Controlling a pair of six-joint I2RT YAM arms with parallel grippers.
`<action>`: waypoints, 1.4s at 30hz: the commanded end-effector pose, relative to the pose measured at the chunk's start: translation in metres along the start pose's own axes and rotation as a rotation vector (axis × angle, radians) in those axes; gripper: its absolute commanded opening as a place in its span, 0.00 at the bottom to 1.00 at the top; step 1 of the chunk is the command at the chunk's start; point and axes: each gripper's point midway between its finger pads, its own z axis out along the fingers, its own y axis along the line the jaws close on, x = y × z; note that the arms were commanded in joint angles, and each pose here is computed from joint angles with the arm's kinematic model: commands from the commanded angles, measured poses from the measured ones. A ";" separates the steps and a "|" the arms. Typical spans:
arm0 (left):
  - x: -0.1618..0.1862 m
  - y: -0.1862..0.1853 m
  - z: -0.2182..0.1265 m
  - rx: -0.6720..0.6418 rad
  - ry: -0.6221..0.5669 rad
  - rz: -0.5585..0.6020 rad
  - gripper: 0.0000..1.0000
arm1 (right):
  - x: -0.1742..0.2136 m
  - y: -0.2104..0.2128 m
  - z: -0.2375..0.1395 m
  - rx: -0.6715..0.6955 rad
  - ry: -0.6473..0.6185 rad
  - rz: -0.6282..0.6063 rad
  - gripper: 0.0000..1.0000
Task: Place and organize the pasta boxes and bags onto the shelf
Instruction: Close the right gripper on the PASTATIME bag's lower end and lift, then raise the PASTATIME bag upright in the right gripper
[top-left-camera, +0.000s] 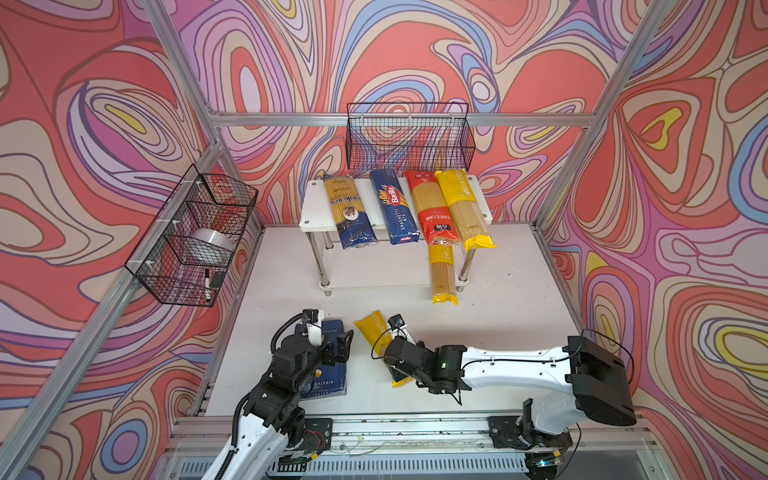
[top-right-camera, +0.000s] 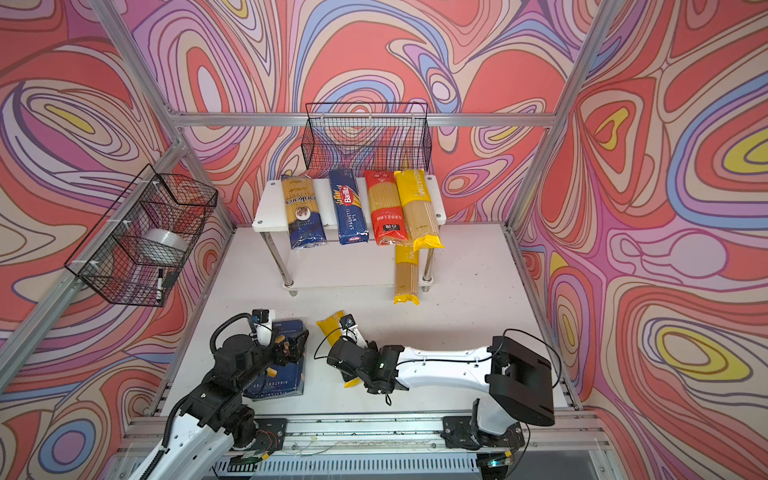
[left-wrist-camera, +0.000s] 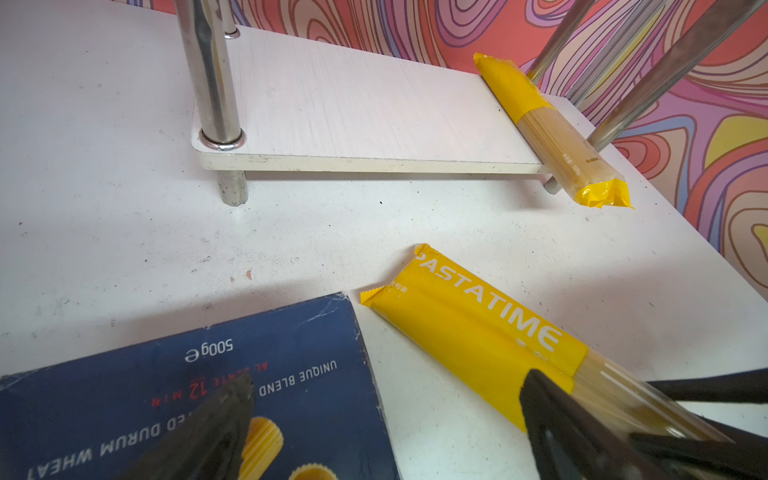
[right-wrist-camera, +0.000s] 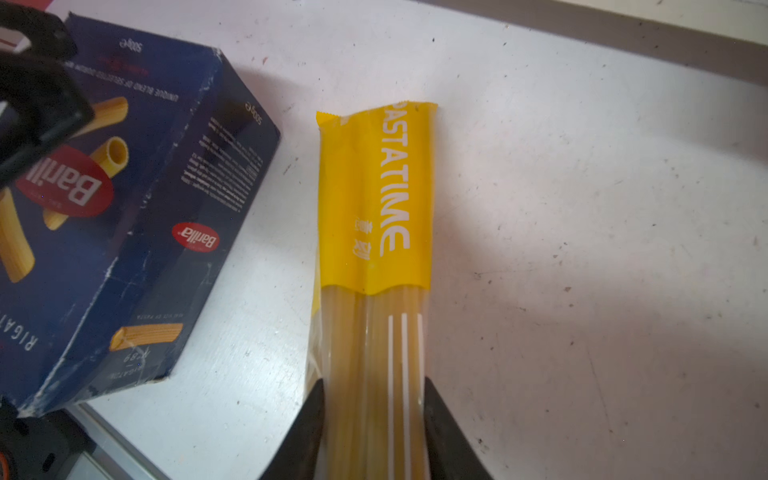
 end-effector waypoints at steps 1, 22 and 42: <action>0.005 0.001 0.000 0.001 0.006 0.004 1.00 | -0.023 -0.005 -0.002 -0.006 -0.078 0.034 0.00; 0.004 0.001 0.000 -0.003 0.003 0.002 1.00 | 0.027 -0.009 0.026 -0.018 0.119 -0.088 0.78; 0.004 0.001 0.000 -0.003 0.002 0.002 1.00 | 0.043 -0.015 0.067 -0.028 0.187 -0.165 0.98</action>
